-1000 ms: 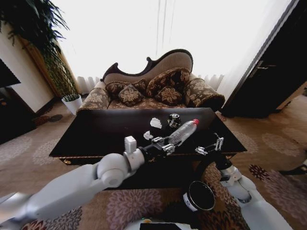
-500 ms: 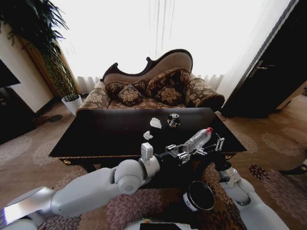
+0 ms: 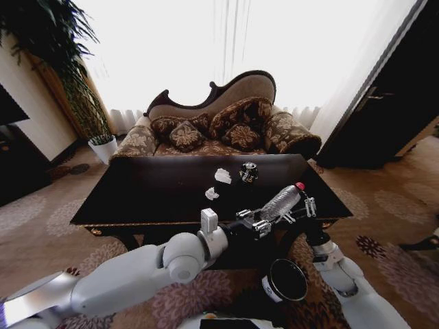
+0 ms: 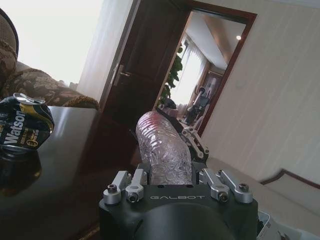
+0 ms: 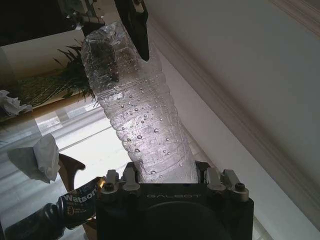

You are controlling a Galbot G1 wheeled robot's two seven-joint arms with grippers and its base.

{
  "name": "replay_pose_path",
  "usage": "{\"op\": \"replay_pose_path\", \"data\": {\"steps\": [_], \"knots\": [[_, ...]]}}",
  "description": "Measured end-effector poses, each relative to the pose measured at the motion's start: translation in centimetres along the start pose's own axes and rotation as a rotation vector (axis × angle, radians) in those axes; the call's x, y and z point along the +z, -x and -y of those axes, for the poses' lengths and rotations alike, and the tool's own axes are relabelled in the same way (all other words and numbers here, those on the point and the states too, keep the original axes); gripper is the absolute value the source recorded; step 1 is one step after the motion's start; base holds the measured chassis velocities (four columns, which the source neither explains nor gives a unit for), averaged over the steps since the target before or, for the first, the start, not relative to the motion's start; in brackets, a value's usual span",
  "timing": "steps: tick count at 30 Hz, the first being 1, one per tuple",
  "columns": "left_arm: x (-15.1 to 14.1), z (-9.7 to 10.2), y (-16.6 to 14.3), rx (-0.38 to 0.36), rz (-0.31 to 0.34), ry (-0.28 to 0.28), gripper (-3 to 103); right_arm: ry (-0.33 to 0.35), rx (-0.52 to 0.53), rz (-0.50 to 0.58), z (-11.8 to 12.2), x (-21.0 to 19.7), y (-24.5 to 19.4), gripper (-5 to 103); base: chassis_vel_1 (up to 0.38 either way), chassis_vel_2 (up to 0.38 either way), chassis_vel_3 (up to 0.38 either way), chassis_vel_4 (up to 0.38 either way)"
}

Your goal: Move to the front of the table and place the trash on the table into the trash bin.

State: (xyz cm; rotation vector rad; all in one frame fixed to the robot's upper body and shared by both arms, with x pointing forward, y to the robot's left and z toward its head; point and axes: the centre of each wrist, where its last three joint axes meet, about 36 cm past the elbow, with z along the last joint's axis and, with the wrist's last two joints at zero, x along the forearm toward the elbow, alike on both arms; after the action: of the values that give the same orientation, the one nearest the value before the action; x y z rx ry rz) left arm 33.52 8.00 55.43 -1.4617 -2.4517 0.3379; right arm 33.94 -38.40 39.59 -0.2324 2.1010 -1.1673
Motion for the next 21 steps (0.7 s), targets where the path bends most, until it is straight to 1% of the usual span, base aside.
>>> {"op": "replay_pose_path", "data": {"steps": [2,6,8,10,14,15,16,17,19,21], "knots": [[0.03,-0.01,-0.01,0.000,0.001,-0.001,40,0.001,0.000,0.001,0.00,-0.01,-0.02,52,0.000,0.000,0.000,0.000],[0.02,-0.17,-0.12,-0.005,0.004,-0.003,40,0.005,0.002,0.004,-0.16,-0.13,-0.05,39,0.000,0.000,0.000,0.000],[0.02,-0.19,-0.14,-0.006,0.004,-0.002,40,0.006,0.001,0.005,-0.23,-0.16,-0.05,39,0.000,0.000,0.000,0.000],[0.03,-0.22,-0.17,-0.008,0.004,0.000,40,0.008,0.000,0.006,-0.34,-0.19,-0.05,34,0.000,0.000,0.000,0.000],[-0.04,-0.26,-0.15,-0.011,0.009,0.005,40,0.013,0.000,0.006,-0.50,-0.21,-0.08,33,0.000,0.000,0.000,0.000],[-0.07,-0.26,-0.14,-0.011,0.011,0.007,36,0.013,0.000,0.007,-0.51,-0.21,-0.09,33,0.000,0.000,0.000,0.000],[-0.09,-0.28,-0.12,-0.011,0.013,0.015,36,0.015,0.001,0.007,-0.54,-0.18,-0.12,33,0.000,0.000,0.000,0.000],[-0.19,-0.32,-0.10,-0.011,0.018,0.029,45,0.016,0.001,0.007,-0.59,-0.15,-0.19,33,0.000,0.000,0.000,0.000],[-0.30,-0.32,-0.07,-0.010,0.022,0.039,45,0.018,0.001,0.007,-0.61,-0.13,-0.22,33,0.000,0.000,0.000,0.000],[-0.53,-0.27,-0.04,-0.008,0.031,0.050,57,0.019,0.000,0.007,-0.63,-0.12,-0.27,32,0.000,0.000,0.000,0.000]]}}
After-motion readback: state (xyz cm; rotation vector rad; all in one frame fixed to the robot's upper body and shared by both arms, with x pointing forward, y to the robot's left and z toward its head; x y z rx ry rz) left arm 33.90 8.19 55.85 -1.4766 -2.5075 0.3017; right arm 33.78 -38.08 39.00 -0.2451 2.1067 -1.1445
